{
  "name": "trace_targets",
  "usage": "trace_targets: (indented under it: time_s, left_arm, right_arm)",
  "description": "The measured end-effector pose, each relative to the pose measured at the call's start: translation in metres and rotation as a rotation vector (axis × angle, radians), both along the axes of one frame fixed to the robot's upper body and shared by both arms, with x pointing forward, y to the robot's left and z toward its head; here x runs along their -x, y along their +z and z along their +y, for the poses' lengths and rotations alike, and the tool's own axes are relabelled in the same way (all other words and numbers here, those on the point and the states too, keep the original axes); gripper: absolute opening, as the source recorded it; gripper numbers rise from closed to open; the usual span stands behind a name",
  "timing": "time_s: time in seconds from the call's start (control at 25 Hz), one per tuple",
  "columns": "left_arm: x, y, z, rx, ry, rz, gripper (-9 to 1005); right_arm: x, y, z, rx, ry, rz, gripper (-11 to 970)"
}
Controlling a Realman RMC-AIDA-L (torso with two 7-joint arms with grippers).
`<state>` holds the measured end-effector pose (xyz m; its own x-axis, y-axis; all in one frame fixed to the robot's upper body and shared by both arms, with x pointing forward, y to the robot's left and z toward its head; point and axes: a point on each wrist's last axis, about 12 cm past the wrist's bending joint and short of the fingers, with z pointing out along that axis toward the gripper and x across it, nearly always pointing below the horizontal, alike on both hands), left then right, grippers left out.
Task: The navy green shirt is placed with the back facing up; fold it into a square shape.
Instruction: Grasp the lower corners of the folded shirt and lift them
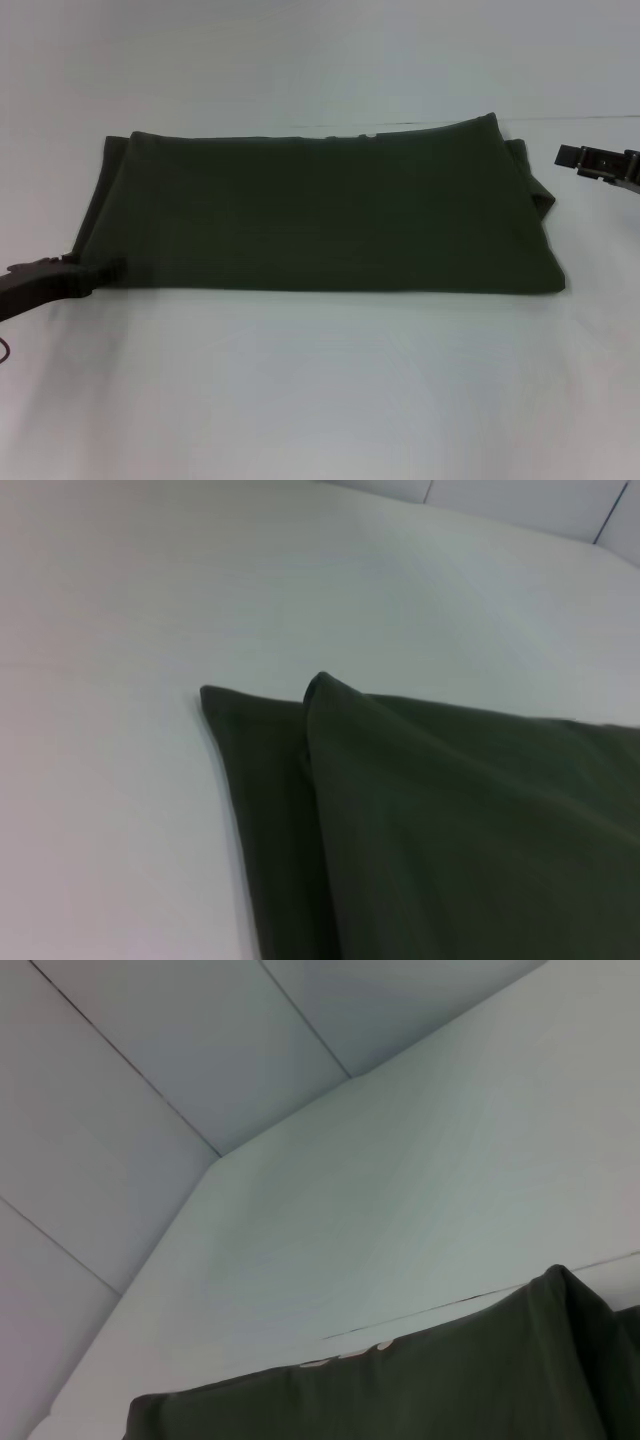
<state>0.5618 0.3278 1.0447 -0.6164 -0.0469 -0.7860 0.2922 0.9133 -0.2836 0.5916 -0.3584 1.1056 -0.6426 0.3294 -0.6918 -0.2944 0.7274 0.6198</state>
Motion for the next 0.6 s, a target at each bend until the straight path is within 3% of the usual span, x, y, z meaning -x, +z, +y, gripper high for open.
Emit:
trace_targets:
  time_s: [0.24, 0.48, 0.6]
  left_arm:
    - [-0.0016, -0.0008, -0.0002, -0.023, -0.006, 0.020, 772]
    - [-0.0023, 0.0008, 0.0001, -0.016, -0.003, 0.021, 566]
    - [-0.0030, 0.0011, 0.0001, -0.018, 0.000, 0.020, 316]
  right_arm:
    - [0.0003, -0.0004, -0.0007, 0.001, -0.004, 0.001, 611]
    - [0.0009, -0.0004, -0.0020, 0.002, -0.008, 0.000, 610]
    - [0.0010, -0.0004, -0.0022, 0.003, -0.009, 0.000, 610]
